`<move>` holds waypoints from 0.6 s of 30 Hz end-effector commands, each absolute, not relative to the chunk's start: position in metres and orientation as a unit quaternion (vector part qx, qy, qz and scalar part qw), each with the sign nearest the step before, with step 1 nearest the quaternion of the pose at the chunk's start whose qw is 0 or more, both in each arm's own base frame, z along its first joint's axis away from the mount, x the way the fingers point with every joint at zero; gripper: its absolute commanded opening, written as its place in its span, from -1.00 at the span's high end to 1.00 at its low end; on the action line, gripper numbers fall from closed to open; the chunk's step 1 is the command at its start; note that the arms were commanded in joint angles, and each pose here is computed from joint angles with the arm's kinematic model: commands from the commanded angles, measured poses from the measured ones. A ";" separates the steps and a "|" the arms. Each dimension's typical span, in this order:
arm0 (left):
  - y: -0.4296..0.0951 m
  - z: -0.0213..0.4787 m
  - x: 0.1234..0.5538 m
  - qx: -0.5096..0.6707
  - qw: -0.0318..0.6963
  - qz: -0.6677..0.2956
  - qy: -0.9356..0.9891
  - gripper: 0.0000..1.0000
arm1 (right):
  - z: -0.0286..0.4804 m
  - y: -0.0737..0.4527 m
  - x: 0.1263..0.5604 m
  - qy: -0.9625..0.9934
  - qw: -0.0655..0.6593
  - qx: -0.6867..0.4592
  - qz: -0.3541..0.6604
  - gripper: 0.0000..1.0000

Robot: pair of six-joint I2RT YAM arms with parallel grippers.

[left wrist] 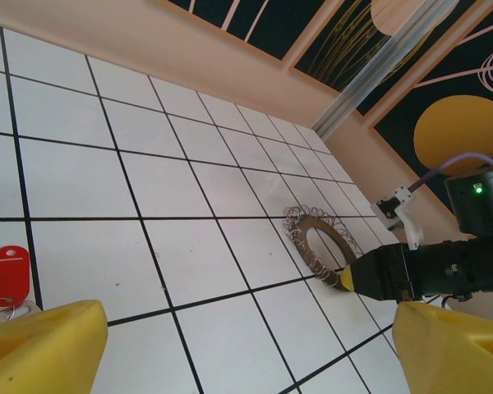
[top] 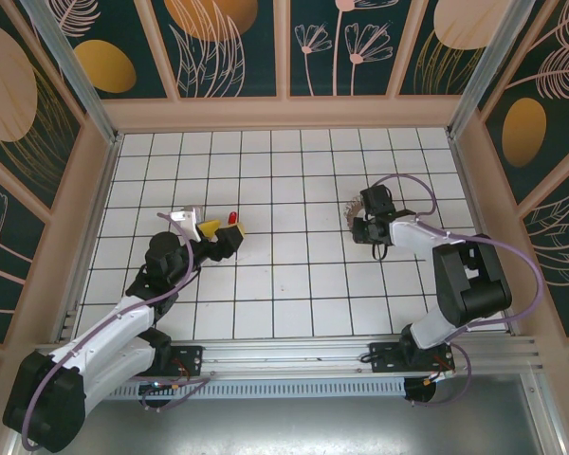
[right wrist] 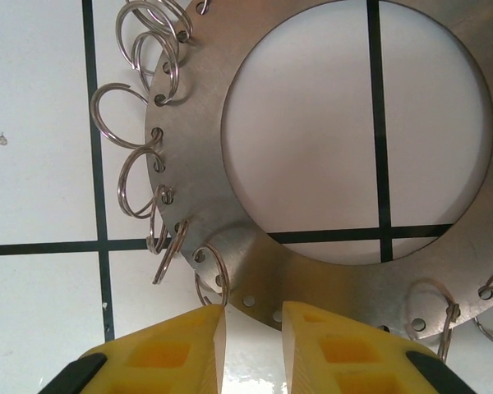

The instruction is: Put the keys on the keyring

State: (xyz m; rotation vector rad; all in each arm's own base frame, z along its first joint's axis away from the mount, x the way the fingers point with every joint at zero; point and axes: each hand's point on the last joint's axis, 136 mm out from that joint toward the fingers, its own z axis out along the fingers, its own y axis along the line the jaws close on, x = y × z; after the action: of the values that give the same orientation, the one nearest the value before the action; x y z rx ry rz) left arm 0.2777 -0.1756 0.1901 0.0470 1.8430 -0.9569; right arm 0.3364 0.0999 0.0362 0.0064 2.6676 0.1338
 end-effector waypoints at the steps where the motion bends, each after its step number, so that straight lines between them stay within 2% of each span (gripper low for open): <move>1: -0.179 0.192 0.276 0.033 0.510 -0.398 0.762 -0.77 | 0.043 0.103 0.350 0.967 0.249 -0.004 0.057 0.52; 18: -0.178 0.191 0.276 0.032 0.511 -0.395 0.763 -0.74 | 0.036 0.111 0.355 0.964 0.252 -0.003 0.084 0.57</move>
State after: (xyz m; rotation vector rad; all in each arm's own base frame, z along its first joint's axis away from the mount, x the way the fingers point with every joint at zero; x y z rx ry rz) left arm 0.2777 -0.1756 0.1900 0.0489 1.8434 -0.9552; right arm 0.3467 0.1081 0.0342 0.0001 2.6452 0.2059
